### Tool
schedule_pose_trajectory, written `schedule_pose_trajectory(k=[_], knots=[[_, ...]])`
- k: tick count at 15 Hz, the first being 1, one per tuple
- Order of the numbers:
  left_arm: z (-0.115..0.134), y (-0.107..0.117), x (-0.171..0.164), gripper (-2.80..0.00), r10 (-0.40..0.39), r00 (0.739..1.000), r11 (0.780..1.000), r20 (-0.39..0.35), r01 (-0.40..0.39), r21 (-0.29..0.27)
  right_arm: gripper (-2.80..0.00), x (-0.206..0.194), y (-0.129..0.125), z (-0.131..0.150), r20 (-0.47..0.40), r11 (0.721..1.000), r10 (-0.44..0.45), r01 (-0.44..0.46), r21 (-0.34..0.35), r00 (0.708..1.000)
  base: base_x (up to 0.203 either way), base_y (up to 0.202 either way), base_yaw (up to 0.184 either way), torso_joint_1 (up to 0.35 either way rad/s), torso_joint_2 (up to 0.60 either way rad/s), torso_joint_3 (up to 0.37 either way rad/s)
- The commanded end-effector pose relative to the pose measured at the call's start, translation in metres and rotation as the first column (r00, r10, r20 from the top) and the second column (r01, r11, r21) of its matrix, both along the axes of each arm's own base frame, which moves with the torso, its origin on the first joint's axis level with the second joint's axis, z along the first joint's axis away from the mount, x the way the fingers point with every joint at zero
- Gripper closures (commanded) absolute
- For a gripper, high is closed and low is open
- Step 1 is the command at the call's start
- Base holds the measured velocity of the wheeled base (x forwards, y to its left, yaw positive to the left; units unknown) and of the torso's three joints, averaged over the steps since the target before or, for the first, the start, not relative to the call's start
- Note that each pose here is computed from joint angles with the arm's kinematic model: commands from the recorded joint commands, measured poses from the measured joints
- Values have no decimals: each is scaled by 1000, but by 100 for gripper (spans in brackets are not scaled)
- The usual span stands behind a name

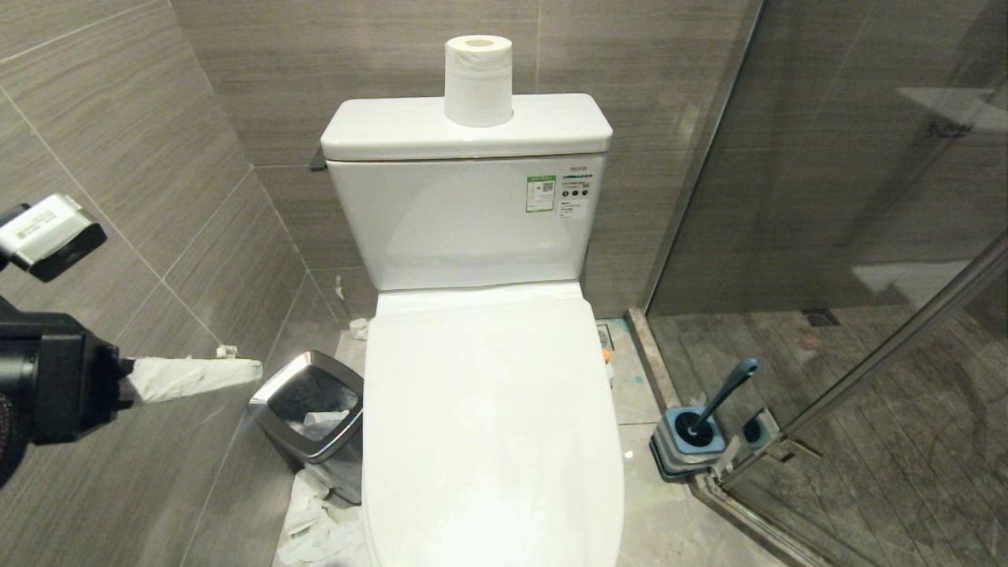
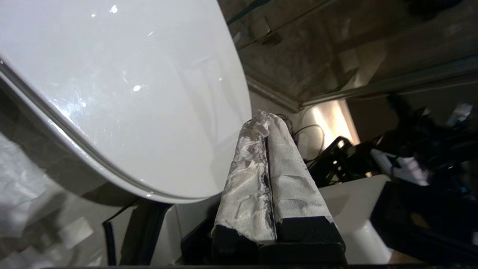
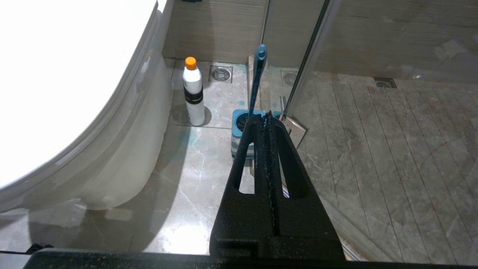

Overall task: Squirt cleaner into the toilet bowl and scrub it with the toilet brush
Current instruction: Use the left hand to lift the toilet lid slightly

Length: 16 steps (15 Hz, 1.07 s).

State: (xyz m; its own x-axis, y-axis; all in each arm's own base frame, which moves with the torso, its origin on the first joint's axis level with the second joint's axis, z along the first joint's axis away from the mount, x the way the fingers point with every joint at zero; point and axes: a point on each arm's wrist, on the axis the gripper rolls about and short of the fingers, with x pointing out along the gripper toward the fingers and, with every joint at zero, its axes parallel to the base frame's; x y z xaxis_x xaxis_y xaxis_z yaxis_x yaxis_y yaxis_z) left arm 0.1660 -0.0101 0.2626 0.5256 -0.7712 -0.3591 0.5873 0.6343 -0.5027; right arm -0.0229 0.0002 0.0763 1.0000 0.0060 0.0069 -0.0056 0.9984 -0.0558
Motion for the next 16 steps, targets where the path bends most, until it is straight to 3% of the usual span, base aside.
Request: schedule_pose_trajectory(k=[1, 4, 6, 10, 12, 16], knots=[[-1, 17, 6, 0, -36, 999, 993, -16, 34, -115, 0, 0, 0, 0, -2, 1000, 0, 0, -1, 1000, 0, 0, 0, 0, 0, 0], [-10, 24, 28, 0, -54, 998, 987, -23, 50, -151, 0, 0, 0, 0, -1, 1000, 1, -1, -1, 1000, 0, 0, 0, 0, 0, 0], [-19, 30, 43, 0, -40, 997, 985, -68, 28, -172, 0, 0, 0, 0, -2, 1000, 2, -2, -1, 1000, 0, 0, 0, 0, 0, 0], [-55, 33, 43, 0, -103, 982, 967, -158, 61, -249, 0, 0, 0, 0, -2, 1000, 0, 0, -1, 1000, 0, 0, 0, 0, 0, 0], [-75, 30, 38, 0, -130, 976, 963, -175, 82, -256, 0, 0, 0, 0, -2, 1000, 2, -2, -1, 1000, 0, 0, 0, 0, 0, 0], [-94, 38, 54, 0, -113, 963, 960, -244, 43, -275, 0, 0, 0, 0, -2, 1000, 0, 0, -1, 1000, 0, 0, 0, 0, 0, 0]])
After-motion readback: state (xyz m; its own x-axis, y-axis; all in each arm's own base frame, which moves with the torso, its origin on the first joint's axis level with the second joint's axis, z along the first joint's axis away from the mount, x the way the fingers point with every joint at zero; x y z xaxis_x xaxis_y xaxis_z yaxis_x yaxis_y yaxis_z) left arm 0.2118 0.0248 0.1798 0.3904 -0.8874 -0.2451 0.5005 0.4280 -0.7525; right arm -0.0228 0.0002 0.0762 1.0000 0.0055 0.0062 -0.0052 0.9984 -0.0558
